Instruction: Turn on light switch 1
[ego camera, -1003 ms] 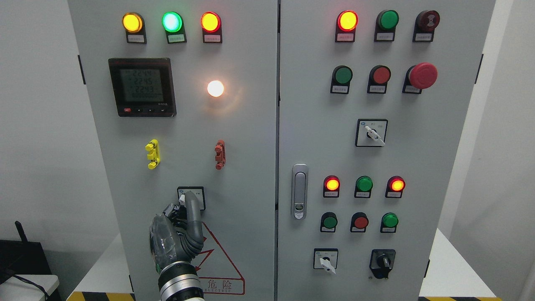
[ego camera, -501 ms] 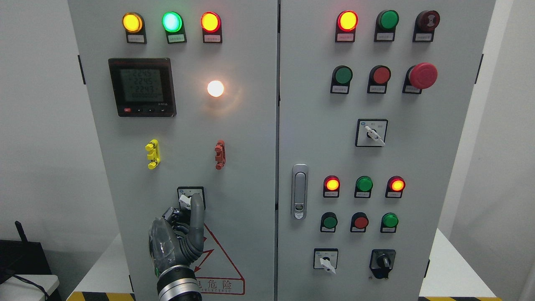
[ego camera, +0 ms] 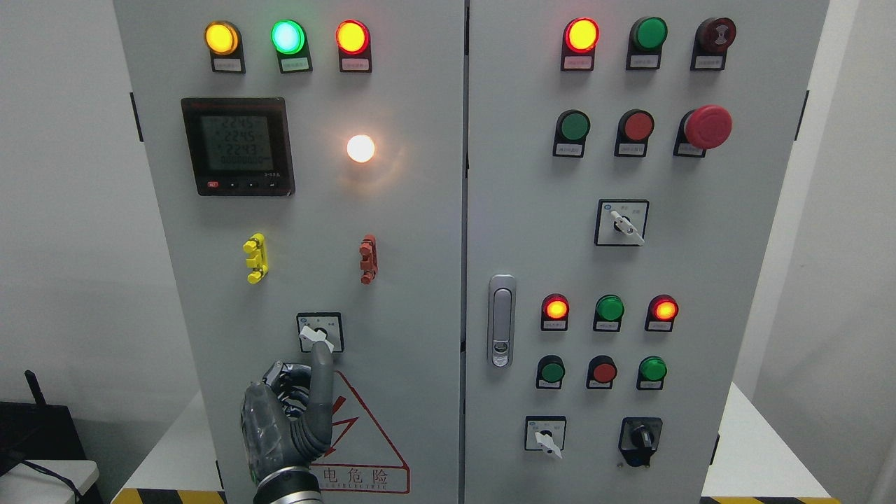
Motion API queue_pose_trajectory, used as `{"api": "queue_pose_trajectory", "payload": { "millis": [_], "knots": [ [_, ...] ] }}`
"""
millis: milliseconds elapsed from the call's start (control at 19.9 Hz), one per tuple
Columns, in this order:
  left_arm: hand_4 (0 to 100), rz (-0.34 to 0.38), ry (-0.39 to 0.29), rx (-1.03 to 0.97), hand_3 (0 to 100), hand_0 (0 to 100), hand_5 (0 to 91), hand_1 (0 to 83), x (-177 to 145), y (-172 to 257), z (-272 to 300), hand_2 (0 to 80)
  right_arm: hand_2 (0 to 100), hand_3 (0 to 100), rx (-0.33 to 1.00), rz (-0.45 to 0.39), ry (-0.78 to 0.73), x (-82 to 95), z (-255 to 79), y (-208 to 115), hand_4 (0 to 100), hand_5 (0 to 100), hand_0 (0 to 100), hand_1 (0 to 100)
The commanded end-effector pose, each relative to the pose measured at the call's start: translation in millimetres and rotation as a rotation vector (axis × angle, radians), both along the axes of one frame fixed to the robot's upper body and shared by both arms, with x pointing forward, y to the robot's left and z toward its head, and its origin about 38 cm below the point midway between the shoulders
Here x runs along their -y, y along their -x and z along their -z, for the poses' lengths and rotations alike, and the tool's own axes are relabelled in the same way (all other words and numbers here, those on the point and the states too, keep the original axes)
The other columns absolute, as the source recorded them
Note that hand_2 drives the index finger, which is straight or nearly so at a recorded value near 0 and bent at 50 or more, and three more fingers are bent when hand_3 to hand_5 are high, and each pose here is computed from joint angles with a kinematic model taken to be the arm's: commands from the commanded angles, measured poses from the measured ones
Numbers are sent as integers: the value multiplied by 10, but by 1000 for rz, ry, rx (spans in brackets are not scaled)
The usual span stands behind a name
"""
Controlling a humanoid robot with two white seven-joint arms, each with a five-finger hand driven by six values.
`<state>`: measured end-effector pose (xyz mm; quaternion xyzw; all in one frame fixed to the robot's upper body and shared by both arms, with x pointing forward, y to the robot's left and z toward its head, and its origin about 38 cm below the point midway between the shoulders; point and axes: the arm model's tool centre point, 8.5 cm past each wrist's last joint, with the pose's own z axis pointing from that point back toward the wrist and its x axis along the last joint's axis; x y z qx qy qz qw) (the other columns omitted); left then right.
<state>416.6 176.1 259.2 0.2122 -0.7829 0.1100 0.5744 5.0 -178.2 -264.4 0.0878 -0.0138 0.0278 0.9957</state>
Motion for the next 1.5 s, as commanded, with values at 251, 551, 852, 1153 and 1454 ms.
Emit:
{"api": "queue_pose_trajectory", "payload": {
  "millis": [251,551,852,1153,1454],
  "knots": [
    [806,60,-40,67,794,15,529,122,-1076,571,1154,467,0,0,0,18,-3,-3,0,-4,0,0,120,389],
    [691,-53,-51,-43,636,0,380,75,-1858,1242,2073,260,0,0,-2,17,-2,-1,0,1,0,0,120,389],
    [479,-332,63,-339,410,115,180,0,-2652,2293,3062,99,0,0,-1,17,-2,-1,0,1,0,0,120,389],
    [371,-466,155,-689,232,253,114,20,-2783,3457,3894,0,0,0,-2,17,-2,-1,0,1,0,0,120,389],
    [308,-402,325,-1070,141,316,63,12,-2400,4464,4576,0,0,0,-2,18,-2,-1,0,1,0,0,120,389]
  ]
}}
